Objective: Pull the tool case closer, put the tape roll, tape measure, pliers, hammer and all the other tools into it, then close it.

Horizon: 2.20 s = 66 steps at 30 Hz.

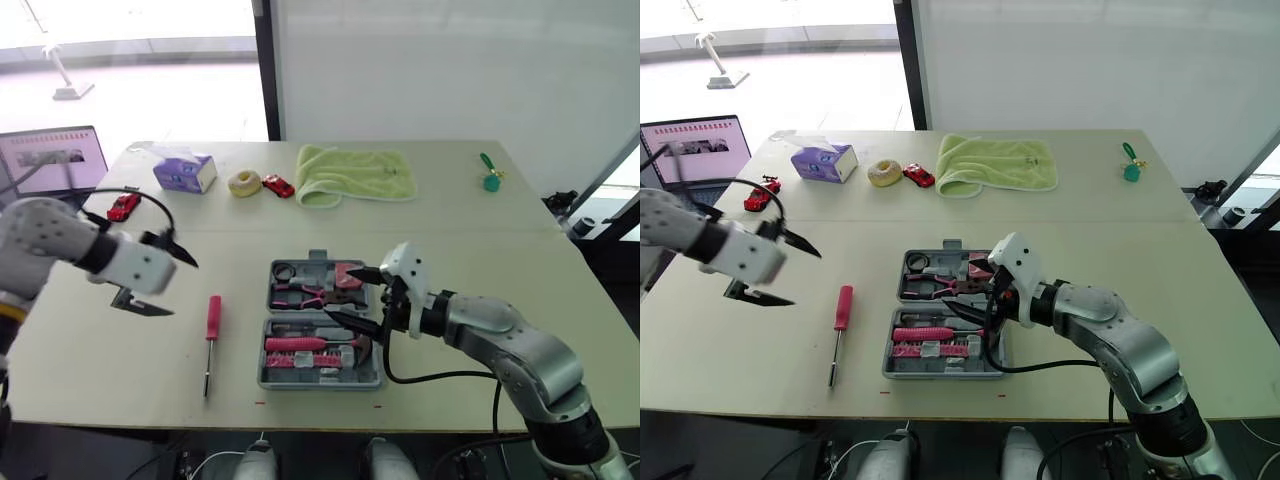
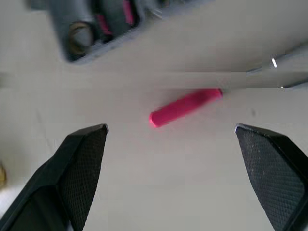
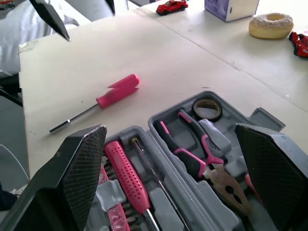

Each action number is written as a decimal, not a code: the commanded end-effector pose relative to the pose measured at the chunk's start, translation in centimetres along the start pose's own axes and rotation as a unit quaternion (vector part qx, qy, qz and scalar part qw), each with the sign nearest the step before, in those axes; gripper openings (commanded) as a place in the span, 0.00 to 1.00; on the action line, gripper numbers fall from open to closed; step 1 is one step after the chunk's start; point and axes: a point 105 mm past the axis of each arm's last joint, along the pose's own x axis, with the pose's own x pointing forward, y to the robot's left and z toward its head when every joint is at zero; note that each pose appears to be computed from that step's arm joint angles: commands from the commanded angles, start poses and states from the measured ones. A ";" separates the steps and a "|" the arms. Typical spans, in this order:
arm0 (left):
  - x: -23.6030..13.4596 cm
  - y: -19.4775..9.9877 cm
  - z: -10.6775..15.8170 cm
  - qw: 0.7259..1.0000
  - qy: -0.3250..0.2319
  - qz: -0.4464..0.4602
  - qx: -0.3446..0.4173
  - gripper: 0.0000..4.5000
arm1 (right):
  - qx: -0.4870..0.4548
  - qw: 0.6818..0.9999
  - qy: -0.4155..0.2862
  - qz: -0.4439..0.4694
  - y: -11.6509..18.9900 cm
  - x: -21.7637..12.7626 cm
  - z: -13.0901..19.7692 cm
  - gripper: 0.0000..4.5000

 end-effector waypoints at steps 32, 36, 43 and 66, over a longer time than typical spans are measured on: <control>13.0 -3.7 0.5 0.969 -0.038 -0.149 0.191 0.00 | 0.006 0.997 -0.023 -0.072 1.1 -1.2 1.0 1.00; 11.2 -2.8 0.2 0.979 -0.047 -0.108 0.164 0.00 | 0.008 0.997 -0.022 -0.067 1.2 -1.1 0.8 1.00; 4.3 -1.5 0.0 0.994 -0.106 0.002 0.004 0.00 | 0.008 0.999 -0.019 -0.047 1.2 -0.2 0.6 1.00; 8.1 -0.6 0.6 0.482 -0.083 0.208 -0.847 0.00 | 0.003 1.000 0.000 -0.016 1.8 0.0 -0.3 1.00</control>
